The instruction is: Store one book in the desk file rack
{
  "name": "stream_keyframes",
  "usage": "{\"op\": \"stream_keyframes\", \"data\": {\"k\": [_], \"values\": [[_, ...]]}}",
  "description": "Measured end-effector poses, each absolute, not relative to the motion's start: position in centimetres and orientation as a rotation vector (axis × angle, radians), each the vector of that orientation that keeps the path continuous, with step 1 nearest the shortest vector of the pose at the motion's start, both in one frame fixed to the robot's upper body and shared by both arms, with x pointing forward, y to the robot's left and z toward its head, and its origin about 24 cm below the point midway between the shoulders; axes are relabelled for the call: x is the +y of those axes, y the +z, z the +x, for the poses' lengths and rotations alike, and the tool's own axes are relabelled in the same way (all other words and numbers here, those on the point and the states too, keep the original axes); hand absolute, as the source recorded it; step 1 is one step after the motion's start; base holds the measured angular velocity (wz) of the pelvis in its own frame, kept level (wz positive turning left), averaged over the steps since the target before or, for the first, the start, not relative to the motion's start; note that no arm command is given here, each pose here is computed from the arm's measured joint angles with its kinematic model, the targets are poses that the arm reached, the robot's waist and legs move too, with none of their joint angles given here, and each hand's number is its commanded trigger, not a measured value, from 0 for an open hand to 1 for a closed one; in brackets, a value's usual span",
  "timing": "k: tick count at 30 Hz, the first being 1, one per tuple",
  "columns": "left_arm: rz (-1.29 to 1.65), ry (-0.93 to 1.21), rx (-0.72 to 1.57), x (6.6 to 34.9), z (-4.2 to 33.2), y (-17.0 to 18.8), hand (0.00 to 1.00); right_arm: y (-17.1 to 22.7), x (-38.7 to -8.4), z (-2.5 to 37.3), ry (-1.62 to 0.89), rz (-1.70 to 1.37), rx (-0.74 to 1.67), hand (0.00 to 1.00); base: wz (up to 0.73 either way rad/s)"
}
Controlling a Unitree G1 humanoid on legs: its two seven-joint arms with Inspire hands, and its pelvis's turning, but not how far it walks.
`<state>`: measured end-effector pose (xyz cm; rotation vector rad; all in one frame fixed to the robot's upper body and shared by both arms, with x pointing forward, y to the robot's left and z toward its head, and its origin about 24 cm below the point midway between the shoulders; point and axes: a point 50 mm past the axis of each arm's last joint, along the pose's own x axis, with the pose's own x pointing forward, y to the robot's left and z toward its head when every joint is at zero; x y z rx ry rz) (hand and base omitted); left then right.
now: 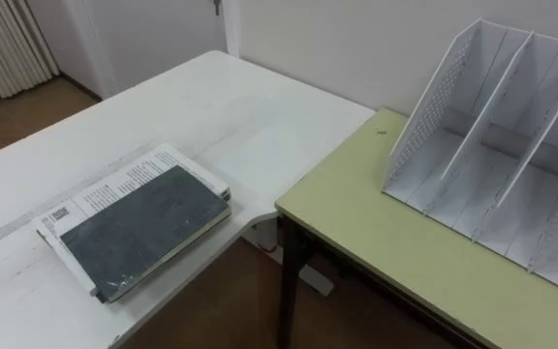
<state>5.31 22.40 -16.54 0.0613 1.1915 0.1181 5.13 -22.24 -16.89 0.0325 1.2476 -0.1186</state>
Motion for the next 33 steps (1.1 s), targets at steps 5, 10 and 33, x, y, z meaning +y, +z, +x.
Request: {"op": "stream_keyframes", "data": {"k": [5, 10, 33], "values": [[0.062, 0.117, 1.191, 22.39, 5.33, -16.54, 0.0, -16.87, -22.28, 5.27, -0.114, 0.019, 1.245, 0.0, 0.0], [0.058, 0.127, 1.186, 22.5, 5.27, -16.51, 0.0, -16.87, -22.25, 5.31, -0.113, 0.02, 1.245, 0.0, 0.0], [0.131, 0.059, 1.152, 22.24, 6.22, -16.3, 0.0, -16.94, -22.26, 5.45, -0.114, 0.027, 1.259, 0.0, 0.0]]}}
